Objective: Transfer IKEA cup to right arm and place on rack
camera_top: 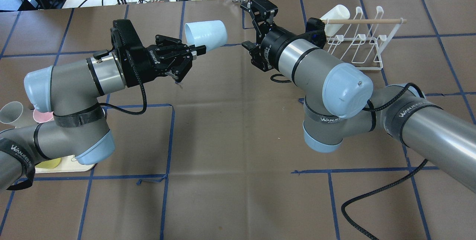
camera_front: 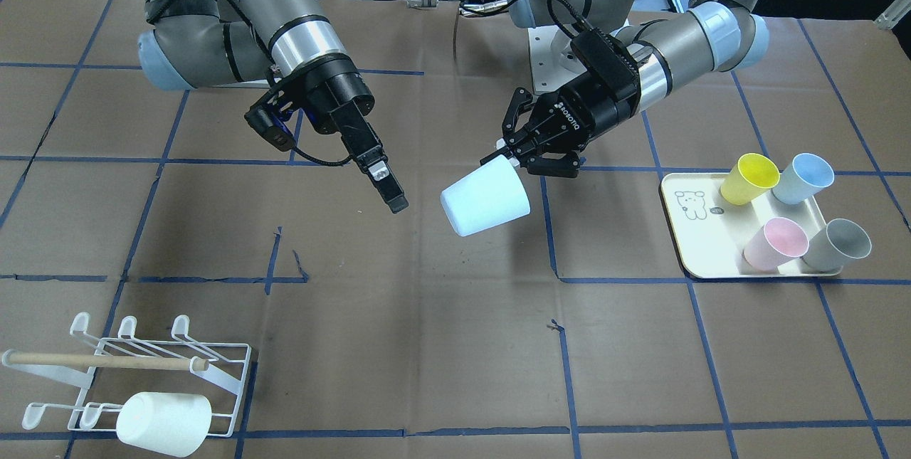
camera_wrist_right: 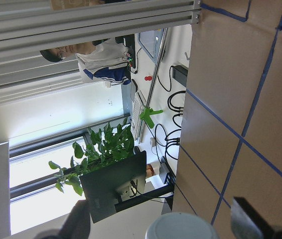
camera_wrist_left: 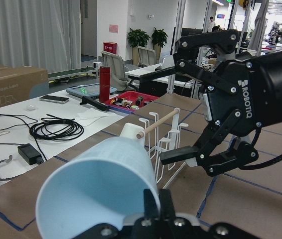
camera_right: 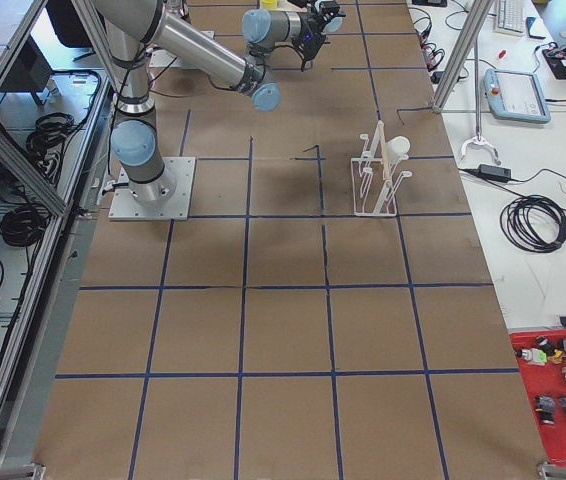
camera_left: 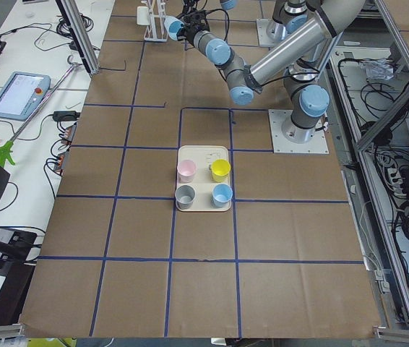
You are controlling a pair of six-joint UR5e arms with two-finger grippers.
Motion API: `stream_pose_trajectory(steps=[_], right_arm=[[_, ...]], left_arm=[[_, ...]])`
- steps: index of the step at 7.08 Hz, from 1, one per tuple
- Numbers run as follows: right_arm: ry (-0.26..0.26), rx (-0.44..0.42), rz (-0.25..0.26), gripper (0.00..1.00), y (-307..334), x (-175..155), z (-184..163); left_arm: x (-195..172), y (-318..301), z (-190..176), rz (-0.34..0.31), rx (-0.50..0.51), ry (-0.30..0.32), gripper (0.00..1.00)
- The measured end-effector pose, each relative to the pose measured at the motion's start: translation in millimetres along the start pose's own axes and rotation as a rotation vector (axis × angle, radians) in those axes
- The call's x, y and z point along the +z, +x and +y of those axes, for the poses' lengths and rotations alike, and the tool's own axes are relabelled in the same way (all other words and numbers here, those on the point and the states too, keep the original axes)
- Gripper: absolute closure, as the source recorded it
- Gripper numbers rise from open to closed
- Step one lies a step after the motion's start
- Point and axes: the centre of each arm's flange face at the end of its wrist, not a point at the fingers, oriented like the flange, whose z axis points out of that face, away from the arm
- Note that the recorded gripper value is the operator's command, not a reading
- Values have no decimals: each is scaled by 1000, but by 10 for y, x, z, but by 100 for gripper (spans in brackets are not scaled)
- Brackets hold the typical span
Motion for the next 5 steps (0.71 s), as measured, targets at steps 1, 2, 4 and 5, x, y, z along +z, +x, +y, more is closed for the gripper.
stream_pose_trajectory(steps=[1,2,4,5], right_arm=[[-7,3,18,1,30,19,42],[-15,9,44,1,63,46,90],[-30,17,81,1,104,84,181],[-36,24,89,1,89,101,225]], left_arm=[[6,1,9,-1,7,4,95],[10,5,12,-1,10,6,95],[14,8,14,0,12,7,94],[16,10,14,0,12,6,94]])
